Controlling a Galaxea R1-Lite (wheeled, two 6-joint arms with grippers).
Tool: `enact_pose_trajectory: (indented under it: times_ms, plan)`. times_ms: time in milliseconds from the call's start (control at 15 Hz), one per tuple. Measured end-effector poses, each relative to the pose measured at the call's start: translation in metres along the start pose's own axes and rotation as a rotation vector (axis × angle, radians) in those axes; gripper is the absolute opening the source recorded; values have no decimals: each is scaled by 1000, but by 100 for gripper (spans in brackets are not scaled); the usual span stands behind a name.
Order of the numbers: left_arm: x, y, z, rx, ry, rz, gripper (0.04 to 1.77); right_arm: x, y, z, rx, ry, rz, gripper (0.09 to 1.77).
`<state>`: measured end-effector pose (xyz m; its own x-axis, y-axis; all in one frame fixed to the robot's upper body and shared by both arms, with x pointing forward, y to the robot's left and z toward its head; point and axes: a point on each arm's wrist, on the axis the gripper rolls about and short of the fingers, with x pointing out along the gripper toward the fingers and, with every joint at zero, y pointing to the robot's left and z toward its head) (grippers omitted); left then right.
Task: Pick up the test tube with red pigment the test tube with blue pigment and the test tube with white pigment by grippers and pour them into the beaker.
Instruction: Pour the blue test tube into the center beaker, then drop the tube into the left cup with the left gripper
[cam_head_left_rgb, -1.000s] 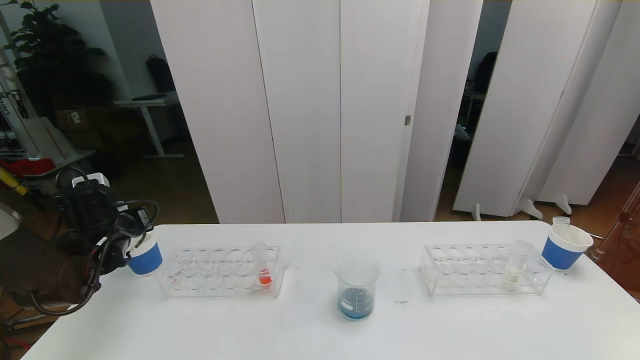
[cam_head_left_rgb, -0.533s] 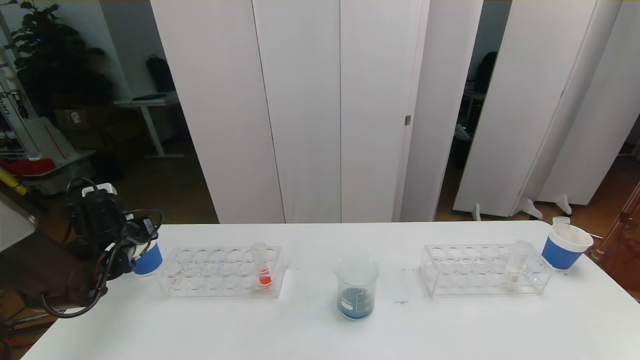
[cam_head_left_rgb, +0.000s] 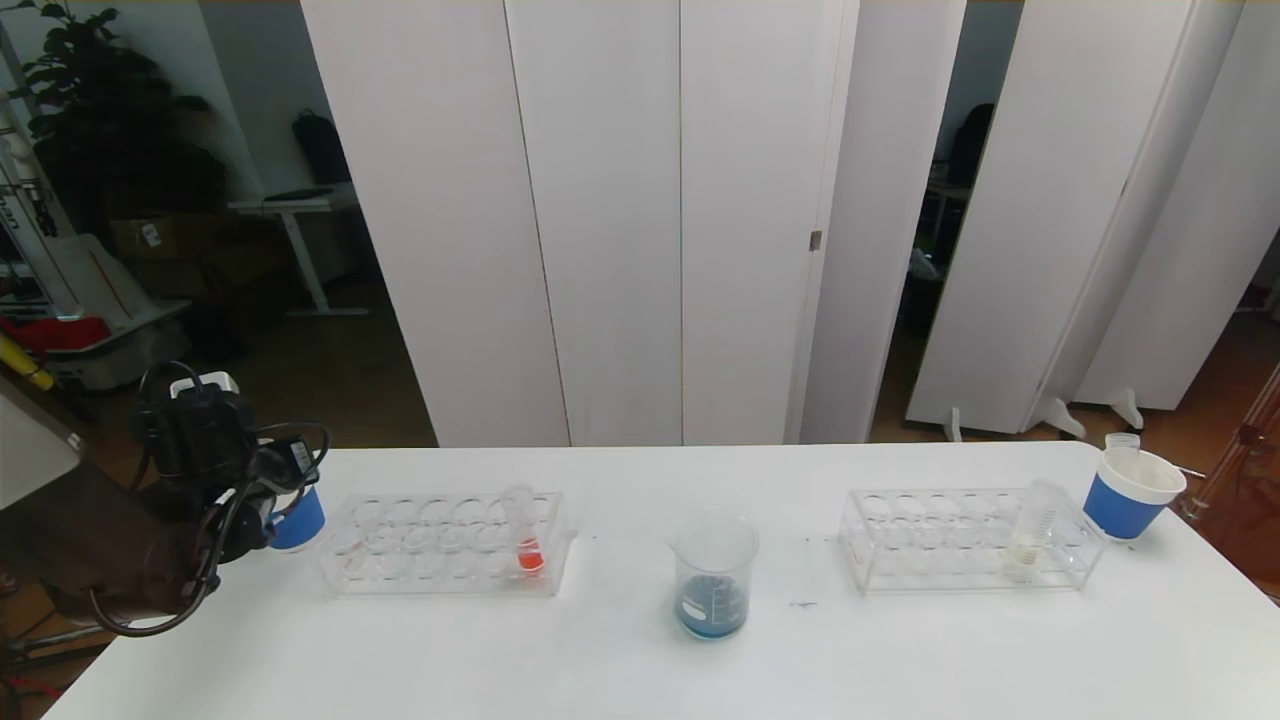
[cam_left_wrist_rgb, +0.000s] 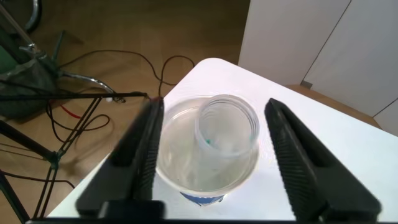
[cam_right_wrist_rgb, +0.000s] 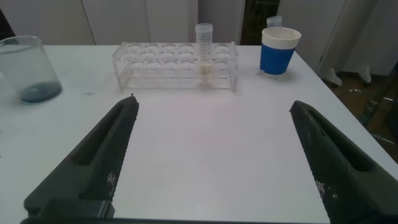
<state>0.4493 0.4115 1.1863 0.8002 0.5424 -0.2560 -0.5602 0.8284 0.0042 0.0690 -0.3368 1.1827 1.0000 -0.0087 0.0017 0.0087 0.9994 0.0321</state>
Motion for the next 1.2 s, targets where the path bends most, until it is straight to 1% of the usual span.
enact_pose_trajectory:
  times_ms: [67, 133, 200, 467, 600, 733, 933, 1200]
  plan:
    - [0, 0, 0, 0, -1, 0, 157, 0, 0, 0, 0, 0, 1, 175]
    - [0, 0, 0, 2, 0, 0, 173, 0, 0, 0, 0, 0, 1, 175]
    - [1, 0, 0, 3, -1, -1, 175, 0, 0, 0, 0, 0, 0, 175]
    - [-3, 0, 4, 7, -5, -7, 175, 0, 0, 0, 0, 0, 0, 175]
    - [-10, 3, 15, 2, -26, -27, 175, 0, 0, 0, 0, 0, 0, 175]
    - [-25, 7, 33, -3, -62, -58, 175, 0, 0, 0, 0, 0, 0, 175]
    - [-63, 19, 63, 4, -95, -94, 175, 0, 0, 0, 0, 0, 0, 175]
    - [-133, 40, 97, 20, -109, -126, 175, 0, 0, 0, 0, 0, 1, 175]
